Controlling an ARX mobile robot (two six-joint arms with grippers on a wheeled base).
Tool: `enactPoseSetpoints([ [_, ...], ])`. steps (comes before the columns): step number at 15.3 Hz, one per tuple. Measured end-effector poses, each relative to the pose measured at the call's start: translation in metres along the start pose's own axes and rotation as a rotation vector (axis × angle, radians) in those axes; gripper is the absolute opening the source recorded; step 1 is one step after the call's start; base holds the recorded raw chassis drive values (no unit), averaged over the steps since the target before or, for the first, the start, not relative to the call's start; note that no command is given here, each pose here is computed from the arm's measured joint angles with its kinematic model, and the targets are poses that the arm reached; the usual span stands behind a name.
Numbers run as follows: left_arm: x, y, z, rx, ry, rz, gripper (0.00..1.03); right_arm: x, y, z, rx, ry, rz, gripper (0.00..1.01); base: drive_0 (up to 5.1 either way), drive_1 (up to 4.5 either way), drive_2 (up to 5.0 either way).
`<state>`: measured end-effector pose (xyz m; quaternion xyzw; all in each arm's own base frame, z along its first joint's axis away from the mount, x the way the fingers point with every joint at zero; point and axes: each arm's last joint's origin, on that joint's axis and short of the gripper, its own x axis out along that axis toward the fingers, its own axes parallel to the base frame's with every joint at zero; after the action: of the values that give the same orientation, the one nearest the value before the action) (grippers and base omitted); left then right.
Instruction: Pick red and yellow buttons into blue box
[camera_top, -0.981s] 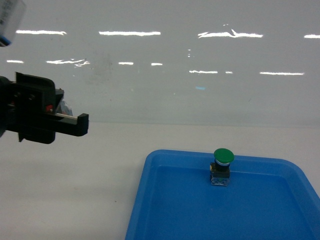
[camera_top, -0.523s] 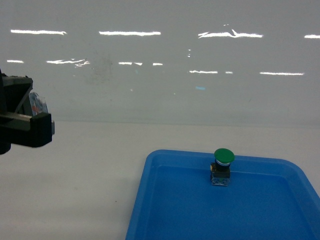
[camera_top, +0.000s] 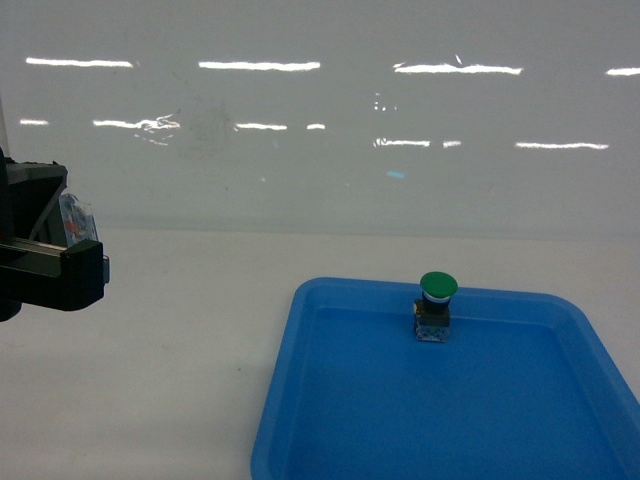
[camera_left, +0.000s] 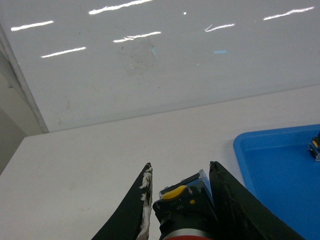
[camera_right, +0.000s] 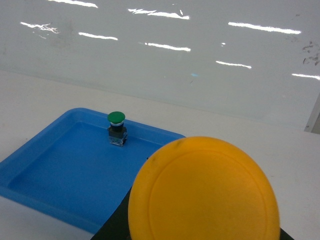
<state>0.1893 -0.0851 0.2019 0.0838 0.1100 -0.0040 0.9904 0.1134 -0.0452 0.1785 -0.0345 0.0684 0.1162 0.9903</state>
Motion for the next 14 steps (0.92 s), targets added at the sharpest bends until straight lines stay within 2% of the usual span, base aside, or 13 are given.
enactPoseSetpoints([
  [4,0.0000,0.0007,0.0002,-0.001,-0.001,0.006,0.29,-0.0002,0.0001,0.0003,-0.002,-0.003,0.001,0.26,3.5,-4.54,1.3],
  [10,-0.0001,0.0007,0.0003,-0.002,-0.002,0.003,0.29,-0.0001,0.0001,0.0001,-0.001,-0.001,0.001,0.26,4.8,-3.56,-1.0],
  [14,-0.0002,0.0006,0.0004,-0.002,-0.002,0.003,0.29,-0.0001,0.0001,0.0001,-0.001,-0.001,0.000,0.26,4.9,-2.46,-2.5],
])
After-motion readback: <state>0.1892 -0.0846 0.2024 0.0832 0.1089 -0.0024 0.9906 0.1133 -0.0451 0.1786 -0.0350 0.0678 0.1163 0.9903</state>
